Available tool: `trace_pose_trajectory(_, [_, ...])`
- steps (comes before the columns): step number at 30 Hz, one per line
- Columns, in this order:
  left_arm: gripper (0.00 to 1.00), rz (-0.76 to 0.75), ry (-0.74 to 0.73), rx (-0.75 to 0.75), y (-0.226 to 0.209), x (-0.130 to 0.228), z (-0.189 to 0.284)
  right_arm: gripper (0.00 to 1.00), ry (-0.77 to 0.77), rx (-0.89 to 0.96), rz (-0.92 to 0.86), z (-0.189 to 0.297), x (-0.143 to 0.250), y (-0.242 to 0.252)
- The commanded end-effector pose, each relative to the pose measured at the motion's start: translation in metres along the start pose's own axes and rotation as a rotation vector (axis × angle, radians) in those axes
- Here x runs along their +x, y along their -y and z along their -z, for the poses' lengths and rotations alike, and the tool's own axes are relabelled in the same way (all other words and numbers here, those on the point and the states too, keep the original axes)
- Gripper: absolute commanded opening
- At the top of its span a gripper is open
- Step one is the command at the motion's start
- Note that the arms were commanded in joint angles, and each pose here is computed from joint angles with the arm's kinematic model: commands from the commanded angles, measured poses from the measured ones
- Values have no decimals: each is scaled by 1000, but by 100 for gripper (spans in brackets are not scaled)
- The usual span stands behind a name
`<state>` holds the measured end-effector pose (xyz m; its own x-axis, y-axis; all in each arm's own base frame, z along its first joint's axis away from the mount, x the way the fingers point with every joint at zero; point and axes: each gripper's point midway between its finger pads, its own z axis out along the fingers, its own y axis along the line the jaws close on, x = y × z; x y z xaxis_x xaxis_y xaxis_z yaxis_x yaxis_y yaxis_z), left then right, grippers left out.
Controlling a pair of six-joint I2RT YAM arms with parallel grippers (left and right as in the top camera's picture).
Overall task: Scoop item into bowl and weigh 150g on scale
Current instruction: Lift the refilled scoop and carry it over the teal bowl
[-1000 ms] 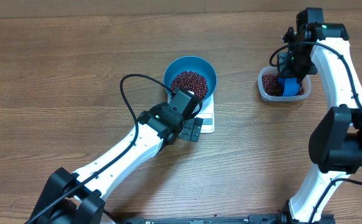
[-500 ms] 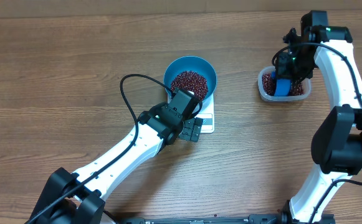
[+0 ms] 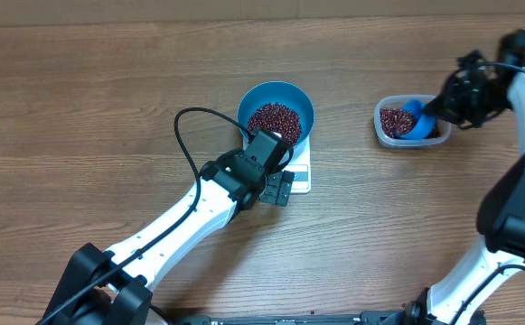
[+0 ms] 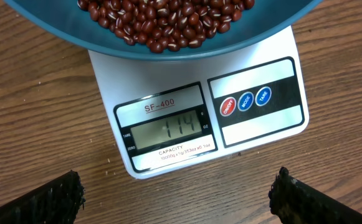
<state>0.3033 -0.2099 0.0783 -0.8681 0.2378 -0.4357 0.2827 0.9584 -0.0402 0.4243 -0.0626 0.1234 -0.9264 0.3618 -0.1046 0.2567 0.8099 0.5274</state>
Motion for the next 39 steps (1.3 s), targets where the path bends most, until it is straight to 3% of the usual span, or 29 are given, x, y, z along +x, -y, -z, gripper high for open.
trace_pose_trajectory(1, [100,-20,-3,-10,-3,0,-2,4,40,-196,-71,23,-5,-6])
trace_pose_trajectory(6, [100,-20,-3,-9,-3,0,-2,4,62,-253,-142,41,-4,10])
trace_pose_trajectory(17, [100,-20,-3,-9,-3,0,-2,4,67,-348,-71,51,2,2])
trace_pose_trajectory(23, [100,-20,-3,-9,-3,0,-2,4,98,-540,75,64,7,-33])
trace_pose_trajectory(31, [100,-19,0,-8,-2,0,-2,4,35,-561,158,50,16,-71])
trace_pose_trajectory(39, [100,-19,0,-8,-2,0,-2,4,34,-536,452,55,16,-161])
